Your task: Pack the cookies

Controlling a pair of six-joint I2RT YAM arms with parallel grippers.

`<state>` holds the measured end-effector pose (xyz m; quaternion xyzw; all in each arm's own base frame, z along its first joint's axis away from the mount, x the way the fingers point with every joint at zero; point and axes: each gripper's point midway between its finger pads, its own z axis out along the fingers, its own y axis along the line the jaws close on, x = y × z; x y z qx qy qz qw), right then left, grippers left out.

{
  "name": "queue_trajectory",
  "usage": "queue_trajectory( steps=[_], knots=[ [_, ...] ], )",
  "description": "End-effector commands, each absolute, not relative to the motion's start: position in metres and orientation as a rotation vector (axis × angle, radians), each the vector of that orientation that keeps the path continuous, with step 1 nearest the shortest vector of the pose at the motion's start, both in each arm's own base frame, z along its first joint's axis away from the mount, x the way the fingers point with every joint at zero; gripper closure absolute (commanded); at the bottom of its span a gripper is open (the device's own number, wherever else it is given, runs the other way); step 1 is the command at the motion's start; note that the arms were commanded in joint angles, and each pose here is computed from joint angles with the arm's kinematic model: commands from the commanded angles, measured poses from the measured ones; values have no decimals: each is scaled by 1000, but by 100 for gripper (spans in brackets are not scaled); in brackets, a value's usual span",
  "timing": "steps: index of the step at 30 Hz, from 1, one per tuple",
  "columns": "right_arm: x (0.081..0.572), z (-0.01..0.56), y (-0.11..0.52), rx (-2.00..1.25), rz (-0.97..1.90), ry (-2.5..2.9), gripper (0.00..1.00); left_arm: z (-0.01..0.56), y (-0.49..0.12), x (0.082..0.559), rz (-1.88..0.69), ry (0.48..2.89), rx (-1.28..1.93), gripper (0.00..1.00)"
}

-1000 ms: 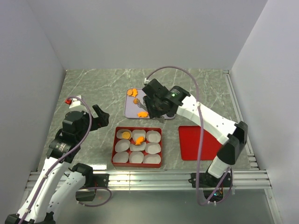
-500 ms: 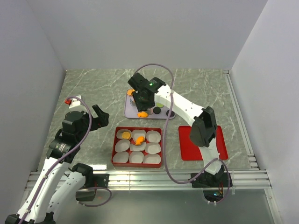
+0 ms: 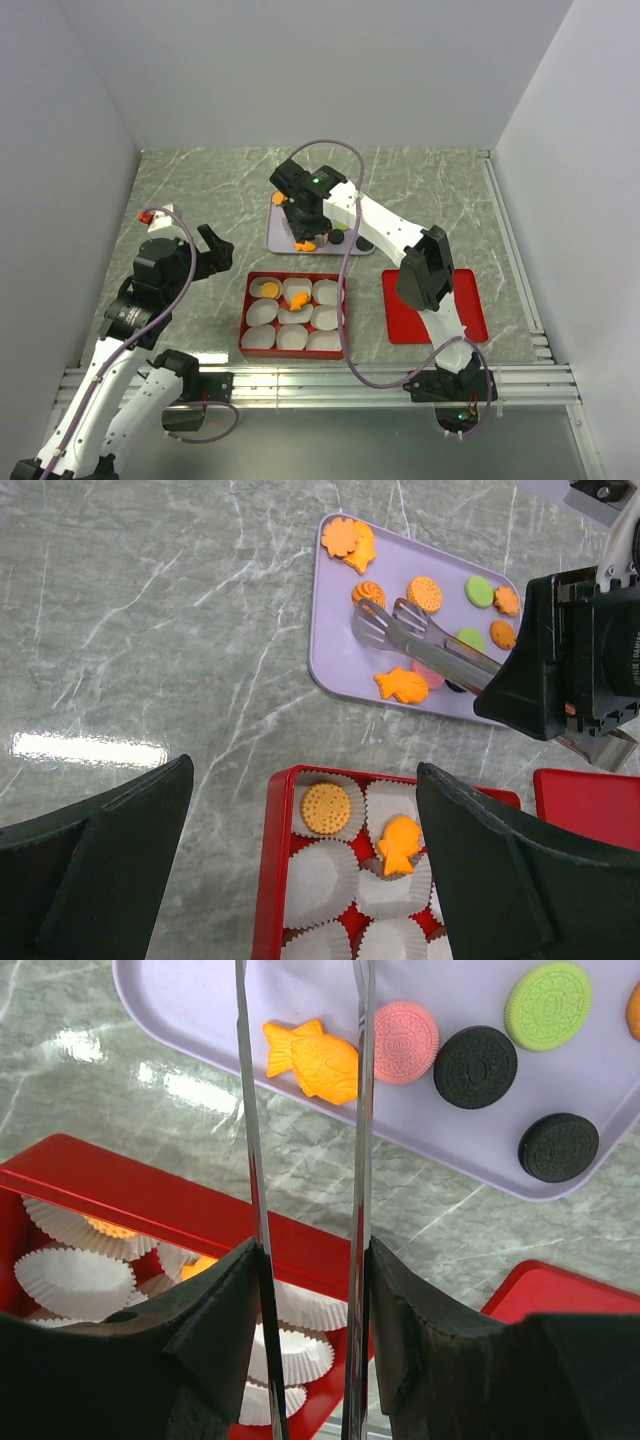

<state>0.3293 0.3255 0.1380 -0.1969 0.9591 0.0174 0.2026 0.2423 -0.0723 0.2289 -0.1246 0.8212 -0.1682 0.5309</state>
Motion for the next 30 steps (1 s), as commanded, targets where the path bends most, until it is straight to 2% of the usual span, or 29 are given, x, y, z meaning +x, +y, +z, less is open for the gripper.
queue_trajectory(
  steps=[1, 21, 25, 27, 30],
  knots=[
    [341, 148, 332, -517, 60, 2644, 49, 238, -72, 244, -404, 1931, -287, 1],
    [355, 125, 329, -493, 19, 2688, 49, 237, -69, 244, -390, 1929, -303, 1],
    [352, 123, 330, -507, 35, 2697, 55, 237, -68, 243, -382, 1928, -310, 1],
    [351, 122, 331, -515, 41, 2701, 62, 238, -67, 243, -382, 1924, -312, 1],
    [348, 123, 332, -522, 63, 2703, 69, 238, -68, 243, -384, 1925, -311, 1]
  ],
)
